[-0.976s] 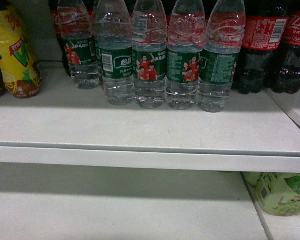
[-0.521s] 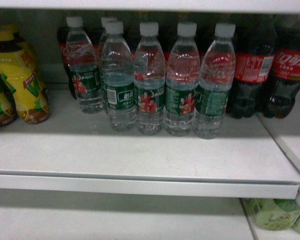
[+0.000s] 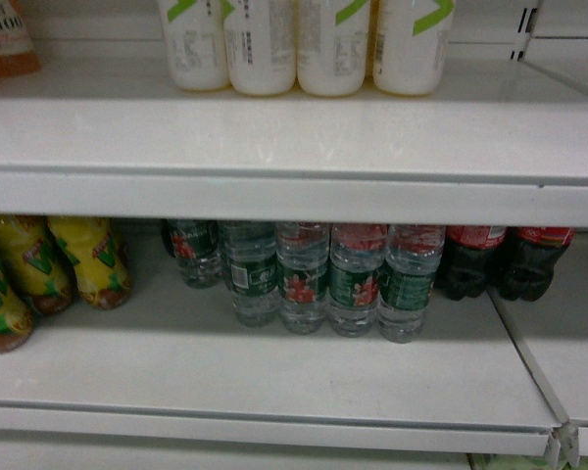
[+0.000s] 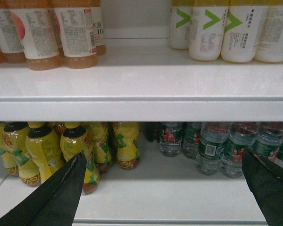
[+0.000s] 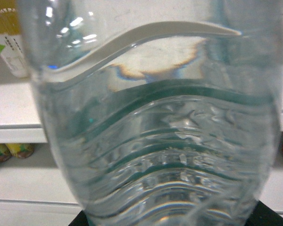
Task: Move water from second to third shelf
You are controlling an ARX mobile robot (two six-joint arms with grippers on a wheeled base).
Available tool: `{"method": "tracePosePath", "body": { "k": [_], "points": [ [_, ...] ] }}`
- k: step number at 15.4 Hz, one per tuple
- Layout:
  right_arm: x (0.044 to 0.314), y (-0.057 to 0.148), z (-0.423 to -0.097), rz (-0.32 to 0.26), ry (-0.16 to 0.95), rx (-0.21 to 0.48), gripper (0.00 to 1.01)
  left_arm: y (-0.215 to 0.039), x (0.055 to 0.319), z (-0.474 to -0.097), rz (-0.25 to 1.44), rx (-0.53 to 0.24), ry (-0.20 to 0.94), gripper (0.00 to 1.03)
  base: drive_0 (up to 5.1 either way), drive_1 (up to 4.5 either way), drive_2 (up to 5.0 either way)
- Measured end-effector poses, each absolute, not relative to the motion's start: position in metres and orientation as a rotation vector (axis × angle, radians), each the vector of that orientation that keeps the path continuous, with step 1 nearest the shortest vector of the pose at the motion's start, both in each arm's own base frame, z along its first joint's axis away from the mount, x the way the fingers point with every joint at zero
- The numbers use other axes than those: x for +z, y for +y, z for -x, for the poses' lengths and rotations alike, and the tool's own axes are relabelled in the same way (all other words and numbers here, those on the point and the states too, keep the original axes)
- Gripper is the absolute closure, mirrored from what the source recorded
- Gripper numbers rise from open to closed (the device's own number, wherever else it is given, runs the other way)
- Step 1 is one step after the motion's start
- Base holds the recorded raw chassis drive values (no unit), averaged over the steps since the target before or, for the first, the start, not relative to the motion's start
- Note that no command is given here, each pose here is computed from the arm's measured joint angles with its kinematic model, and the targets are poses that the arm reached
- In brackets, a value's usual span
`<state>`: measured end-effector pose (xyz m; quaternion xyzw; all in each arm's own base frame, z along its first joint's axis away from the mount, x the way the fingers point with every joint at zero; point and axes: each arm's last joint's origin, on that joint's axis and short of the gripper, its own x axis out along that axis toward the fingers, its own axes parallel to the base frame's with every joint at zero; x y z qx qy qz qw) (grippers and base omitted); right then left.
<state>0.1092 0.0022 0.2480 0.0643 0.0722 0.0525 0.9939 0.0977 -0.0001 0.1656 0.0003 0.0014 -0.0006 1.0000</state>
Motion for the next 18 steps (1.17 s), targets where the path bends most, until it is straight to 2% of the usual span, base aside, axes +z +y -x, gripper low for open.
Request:
{"method": "tracePosePath", "body": {
  "k": [12,18],
  "points": [
    [0.25,0.0021,-0.1089,-0.129,0.137,0.103,0.62,-0.0001,0.1657,-0.0977,-0.001,-0.002,0.002,0.05,0.0,0.0,0.0],
    [0.2496,0.0022,-0.1094,-0.129,0.142,0.103,0.62,-0.0001,0.1655,-0.0977,-0.001,-0.001,0.004,0.05,-4.7,2.57,2.6]
  ]
}}
